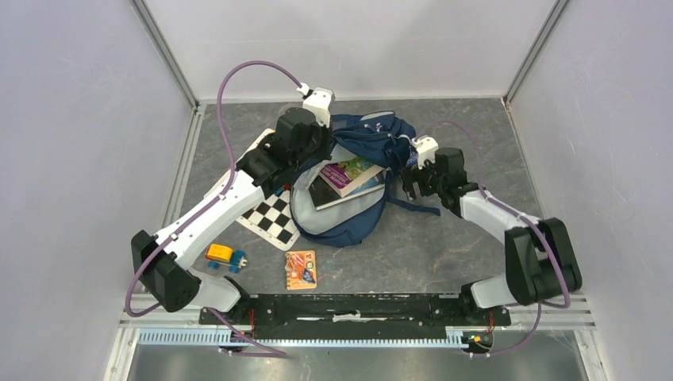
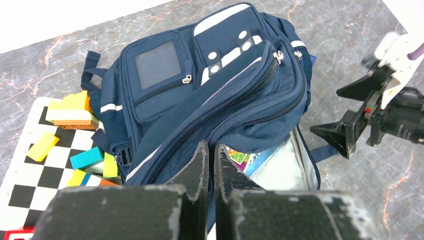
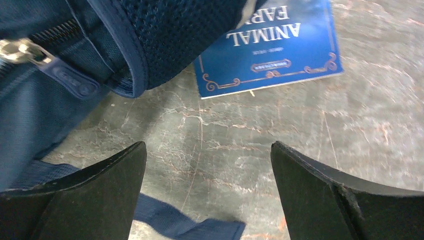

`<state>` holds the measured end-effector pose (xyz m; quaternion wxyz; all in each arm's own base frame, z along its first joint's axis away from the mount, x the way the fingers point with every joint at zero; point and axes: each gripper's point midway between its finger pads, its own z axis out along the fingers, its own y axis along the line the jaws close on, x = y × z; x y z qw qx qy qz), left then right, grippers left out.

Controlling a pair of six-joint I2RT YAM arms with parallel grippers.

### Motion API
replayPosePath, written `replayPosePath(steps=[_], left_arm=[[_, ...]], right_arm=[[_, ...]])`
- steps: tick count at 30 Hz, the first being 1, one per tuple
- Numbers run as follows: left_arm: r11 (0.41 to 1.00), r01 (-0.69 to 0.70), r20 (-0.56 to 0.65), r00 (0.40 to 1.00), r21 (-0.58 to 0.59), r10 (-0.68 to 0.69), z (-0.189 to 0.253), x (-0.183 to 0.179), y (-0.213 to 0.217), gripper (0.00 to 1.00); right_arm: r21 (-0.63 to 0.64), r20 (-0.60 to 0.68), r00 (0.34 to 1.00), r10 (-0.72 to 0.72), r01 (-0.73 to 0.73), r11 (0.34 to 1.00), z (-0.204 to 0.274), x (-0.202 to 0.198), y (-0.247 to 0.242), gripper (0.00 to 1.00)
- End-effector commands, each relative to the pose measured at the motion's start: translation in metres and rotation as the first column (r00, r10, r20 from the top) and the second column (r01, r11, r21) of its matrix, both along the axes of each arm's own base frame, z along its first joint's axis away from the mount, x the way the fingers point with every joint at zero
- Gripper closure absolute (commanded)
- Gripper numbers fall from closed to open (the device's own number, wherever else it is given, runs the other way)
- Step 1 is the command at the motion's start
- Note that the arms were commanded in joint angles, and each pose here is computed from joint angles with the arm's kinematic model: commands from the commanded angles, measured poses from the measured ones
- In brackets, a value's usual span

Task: Pack the student bag
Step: Place the book in the student bag, then move the book to the center of the board.

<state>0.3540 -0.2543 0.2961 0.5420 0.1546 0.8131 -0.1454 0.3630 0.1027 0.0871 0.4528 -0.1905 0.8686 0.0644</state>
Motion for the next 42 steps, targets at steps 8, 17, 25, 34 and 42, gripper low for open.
replayPosePath(steps=[8, 17, 25, 34, 42], left_arm=[[0.972, -0.161, 0.095, 0.979, -0.172, 0.179, 0.051, 0.027, 0.046, 0.98], [0.973, -0.149, 0.09, 0.982, -0.179, 0.167, 0.05, 0.029, 0.045, 0.98], [0.972, -0.146, 0.081, 0.983, -0.183, 0.163, 0.047, 0.03, 0.044, 0.98], [0.972, -0.144, 0.071, 0.985, -0.185, 0.16, 0.043, 0.032, 0.043, 0.98], [0.972, -0.14, 0.06, 0.986, -0.189, 0.153, 0.04, 0.033, 0.04, 0.98]], right_arm=[[-0.128, -0.035, 0.949, 0.313, -0.315, 0.941, -0.022, 0.038, 0.019, 0.03], [-0.13, -0.107, 0.946, 0.305, -0.317, 0.939, -0.047, 0.058, 0.006, 0.12], [-0.139, -0.116, 0.939, 0.325, -0.339, 0.93, -0.056, 0.075, 0.005, 0.11], [-0.148, -0.08, 0.939, 0.334, -0.343, 0.928, -0.052, 0.08, 0.007, 0.08], [-0.157, 0.005, 0.932, 0.361, -0.356, 0.921, -0.03, 0.087, 0.016, 0.05]])
